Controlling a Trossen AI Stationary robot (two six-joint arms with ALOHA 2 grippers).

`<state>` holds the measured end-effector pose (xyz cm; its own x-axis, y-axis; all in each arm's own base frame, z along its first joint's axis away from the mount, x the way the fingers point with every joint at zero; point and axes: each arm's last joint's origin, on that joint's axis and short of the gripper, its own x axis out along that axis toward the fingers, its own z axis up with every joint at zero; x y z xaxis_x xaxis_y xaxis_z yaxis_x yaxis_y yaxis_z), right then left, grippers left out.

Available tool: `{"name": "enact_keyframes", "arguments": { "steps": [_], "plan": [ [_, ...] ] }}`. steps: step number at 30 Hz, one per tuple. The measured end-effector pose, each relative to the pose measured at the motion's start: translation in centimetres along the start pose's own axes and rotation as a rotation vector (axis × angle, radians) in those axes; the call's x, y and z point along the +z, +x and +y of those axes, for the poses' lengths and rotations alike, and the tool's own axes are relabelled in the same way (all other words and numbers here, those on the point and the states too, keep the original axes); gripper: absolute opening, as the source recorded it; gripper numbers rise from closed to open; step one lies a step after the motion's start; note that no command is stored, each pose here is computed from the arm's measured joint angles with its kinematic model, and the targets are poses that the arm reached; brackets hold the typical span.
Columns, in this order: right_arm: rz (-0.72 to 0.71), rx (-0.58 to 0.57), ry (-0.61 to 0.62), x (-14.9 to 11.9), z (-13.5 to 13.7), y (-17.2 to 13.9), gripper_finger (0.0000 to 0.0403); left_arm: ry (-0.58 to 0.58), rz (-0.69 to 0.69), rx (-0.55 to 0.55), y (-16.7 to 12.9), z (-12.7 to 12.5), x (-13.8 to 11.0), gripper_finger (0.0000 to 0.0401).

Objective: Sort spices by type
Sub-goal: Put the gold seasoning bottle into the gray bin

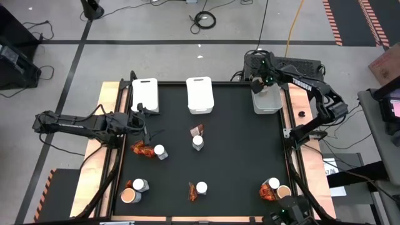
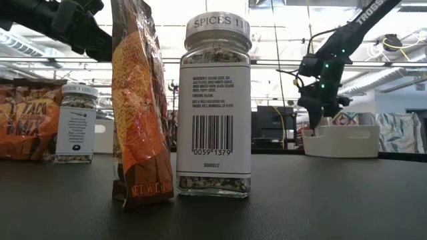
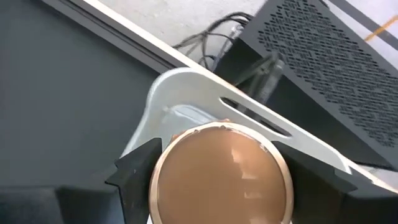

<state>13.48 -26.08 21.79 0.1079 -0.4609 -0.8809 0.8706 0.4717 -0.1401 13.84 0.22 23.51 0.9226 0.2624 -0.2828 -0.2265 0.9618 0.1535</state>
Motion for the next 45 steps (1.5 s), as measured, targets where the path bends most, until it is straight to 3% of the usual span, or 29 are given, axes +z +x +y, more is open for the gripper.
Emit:
{"name": "enact_keyframes", "arguments": {
  "steps": [10,16,25,30,33,37,41,45],
  "plan": [
    [0.001,0.024,-0.028,0.0,0.1,0.0,0.0276,0.000,0.000,0.000,0.0,0.0,0.0,0.0367],
    [-0.006,0.022,-0.042,-0.1,0.0,-0.5,0.0305,0.001,0.001,0.000,0.0,0.0,0.0,0.0367],
    [-0.074,0.012,-0.034,-0.1,-0.2,-2.5,0.0345,0.001,0.001,0.000,0.0,0.0,0.0,0.0367],
    [-0.160,0.012,-0.032,0.8,-0.4,-5.4,0.0349,0.001,0.000,0.000,0.0,0.0,0.0,0.0367],
    [-0.229,0.094,-0.033,1.7,0.1,-7.7,0.0350,0.001,0.000,0.000,0.0,0.0,0.0,0.0367],
    [-0.323,0.323,-0.084,2.9,2.1,-11.2,0.0350,0.000,-0.003,0.000,0.0,0.0,0.0,0.0367],
    [-0.375,0.548,-0.211,3.1,5.7,-14.3,0.0350,-0.002,-0.007,0.001,0.0,0.0,0.1,0.0367],
    [-0.368,0.672,-0.345,2.2,9.8,-16.7,0.0350,-0.003,-0.007,0.000,0.0,0.0,0.1,0.0367]
  ]
}}
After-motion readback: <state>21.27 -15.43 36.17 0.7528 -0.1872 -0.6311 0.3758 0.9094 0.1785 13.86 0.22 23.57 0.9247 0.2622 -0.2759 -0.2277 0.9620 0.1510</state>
